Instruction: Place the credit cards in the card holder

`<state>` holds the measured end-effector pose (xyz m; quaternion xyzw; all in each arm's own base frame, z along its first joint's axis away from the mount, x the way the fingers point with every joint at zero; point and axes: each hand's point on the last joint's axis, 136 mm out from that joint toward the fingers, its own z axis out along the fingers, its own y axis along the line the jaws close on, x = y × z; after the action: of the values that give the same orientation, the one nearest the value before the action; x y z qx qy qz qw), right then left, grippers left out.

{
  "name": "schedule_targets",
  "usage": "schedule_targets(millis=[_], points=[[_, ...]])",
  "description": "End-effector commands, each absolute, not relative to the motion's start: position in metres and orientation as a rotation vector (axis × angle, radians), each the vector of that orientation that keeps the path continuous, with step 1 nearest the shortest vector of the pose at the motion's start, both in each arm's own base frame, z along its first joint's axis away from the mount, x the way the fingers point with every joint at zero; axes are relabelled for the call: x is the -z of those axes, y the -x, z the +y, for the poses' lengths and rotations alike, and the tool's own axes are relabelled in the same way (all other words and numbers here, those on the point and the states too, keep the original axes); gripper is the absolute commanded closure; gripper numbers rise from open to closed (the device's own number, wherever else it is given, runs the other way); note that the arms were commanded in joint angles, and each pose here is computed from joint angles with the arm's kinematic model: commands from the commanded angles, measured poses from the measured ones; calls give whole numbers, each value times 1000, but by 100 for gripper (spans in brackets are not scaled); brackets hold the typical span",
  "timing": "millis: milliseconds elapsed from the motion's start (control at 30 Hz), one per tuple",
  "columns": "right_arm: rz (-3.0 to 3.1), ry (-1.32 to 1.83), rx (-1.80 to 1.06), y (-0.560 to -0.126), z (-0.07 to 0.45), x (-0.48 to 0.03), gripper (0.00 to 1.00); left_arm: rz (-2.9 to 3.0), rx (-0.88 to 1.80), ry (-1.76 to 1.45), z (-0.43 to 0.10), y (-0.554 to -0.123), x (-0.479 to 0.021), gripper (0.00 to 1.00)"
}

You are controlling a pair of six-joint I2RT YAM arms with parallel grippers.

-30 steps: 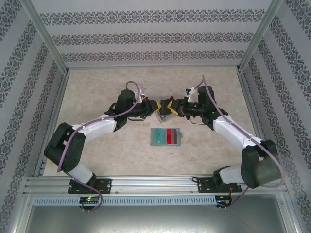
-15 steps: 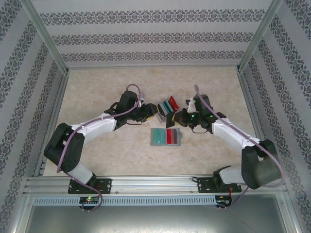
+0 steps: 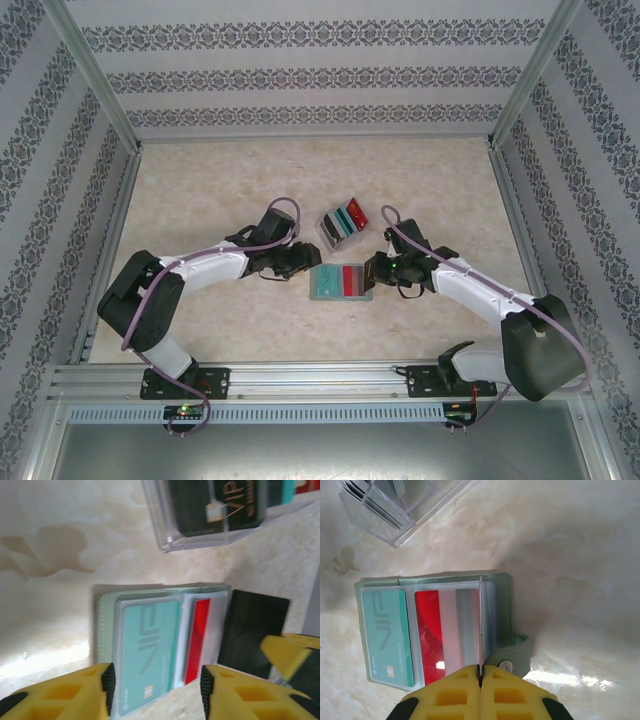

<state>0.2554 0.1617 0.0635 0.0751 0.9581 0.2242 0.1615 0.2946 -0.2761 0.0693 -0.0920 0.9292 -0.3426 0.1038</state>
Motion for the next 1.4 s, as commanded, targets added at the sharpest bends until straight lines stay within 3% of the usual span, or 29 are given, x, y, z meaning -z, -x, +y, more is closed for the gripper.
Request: schedule_targets(millis=[0, 167, 533, 1367], points=[[2716, -185, -601, -253, 154, -62, 100, 2793, 941, 227, -276, -288, -58, 52], [2714, -135, -545, -251, 146, -57, 100, 2829, 899, 217, -277, -284, -45, 57], [2670, -115, -754, -255, 171, -55, 99, 2881, 891, 224, -284, -277, -18, 64], [2548, -61, -971, -260, 201, -109, 96, 2855, 895, 199, -287, -279, -27, 70]])
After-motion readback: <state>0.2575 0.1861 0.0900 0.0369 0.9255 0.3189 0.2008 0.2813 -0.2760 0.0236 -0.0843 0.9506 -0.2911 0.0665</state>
